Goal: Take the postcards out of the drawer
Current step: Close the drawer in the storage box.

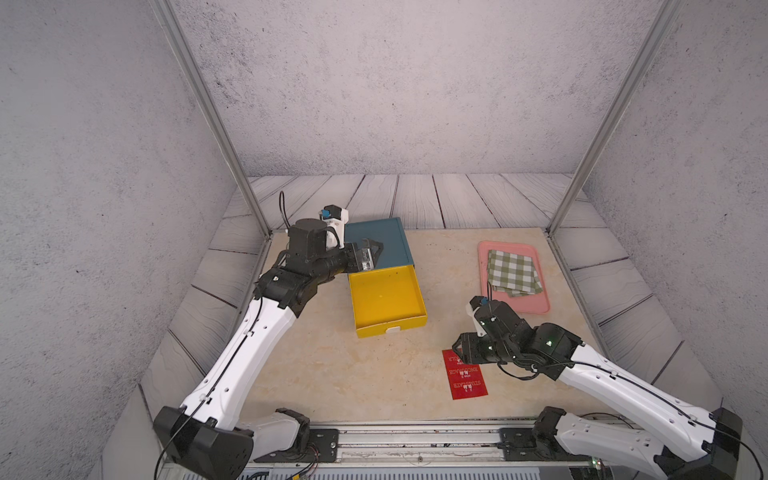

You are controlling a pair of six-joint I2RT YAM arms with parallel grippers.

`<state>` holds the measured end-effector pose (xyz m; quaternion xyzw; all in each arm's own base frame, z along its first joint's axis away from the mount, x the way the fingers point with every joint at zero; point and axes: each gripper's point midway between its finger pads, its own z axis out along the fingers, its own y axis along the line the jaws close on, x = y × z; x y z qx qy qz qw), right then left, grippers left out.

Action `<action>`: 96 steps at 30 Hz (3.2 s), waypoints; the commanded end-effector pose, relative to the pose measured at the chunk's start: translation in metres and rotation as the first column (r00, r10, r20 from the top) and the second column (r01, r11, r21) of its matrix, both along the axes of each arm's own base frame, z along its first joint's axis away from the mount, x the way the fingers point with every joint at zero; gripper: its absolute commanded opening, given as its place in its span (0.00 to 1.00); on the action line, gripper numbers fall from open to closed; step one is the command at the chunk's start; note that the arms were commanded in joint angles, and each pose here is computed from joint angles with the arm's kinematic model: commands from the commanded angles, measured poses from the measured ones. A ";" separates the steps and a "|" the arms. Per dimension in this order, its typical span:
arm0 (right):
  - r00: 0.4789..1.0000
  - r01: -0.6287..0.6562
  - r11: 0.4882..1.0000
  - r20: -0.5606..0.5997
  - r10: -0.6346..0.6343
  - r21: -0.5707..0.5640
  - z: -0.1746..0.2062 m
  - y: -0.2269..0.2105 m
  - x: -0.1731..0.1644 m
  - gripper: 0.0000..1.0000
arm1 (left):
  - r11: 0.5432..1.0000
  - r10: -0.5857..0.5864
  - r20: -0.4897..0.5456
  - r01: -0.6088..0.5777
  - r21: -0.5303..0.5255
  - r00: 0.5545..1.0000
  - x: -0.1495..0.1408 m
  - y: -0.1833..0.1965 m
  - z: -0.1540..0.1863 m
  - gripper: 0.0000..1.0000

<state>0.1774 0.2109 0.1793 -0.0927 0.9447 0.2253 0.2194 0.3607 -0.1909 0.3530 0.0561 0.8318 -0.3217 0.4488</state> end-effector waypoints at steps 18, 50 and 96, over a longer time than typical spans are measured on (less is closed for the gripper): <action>0.939 -0.273 0.959 0.239 0.249 0.075 0.032 0.109 0.027 0.60 | 0.990 -0.138 -0.142 0.130 -0.059 0.980 0.083 -0.039 -0.061 0.96; 0.910 -0.339 0.939 0.271 0.314 0.053 0.028 0.170 0.044 0.65 | 0.987 -0.154 -0.219 0.140 -0.075 0.964 0.083 -0.043 -0.093 0.96; 0.709 -0.089 0.996 0.700 0.086 -0.033 0.009 0.189 0.139 0.65 | 0.988 -0.138 -0.267 0.113 -0.106 0.954 0.085 -0.035 -0.098 0.96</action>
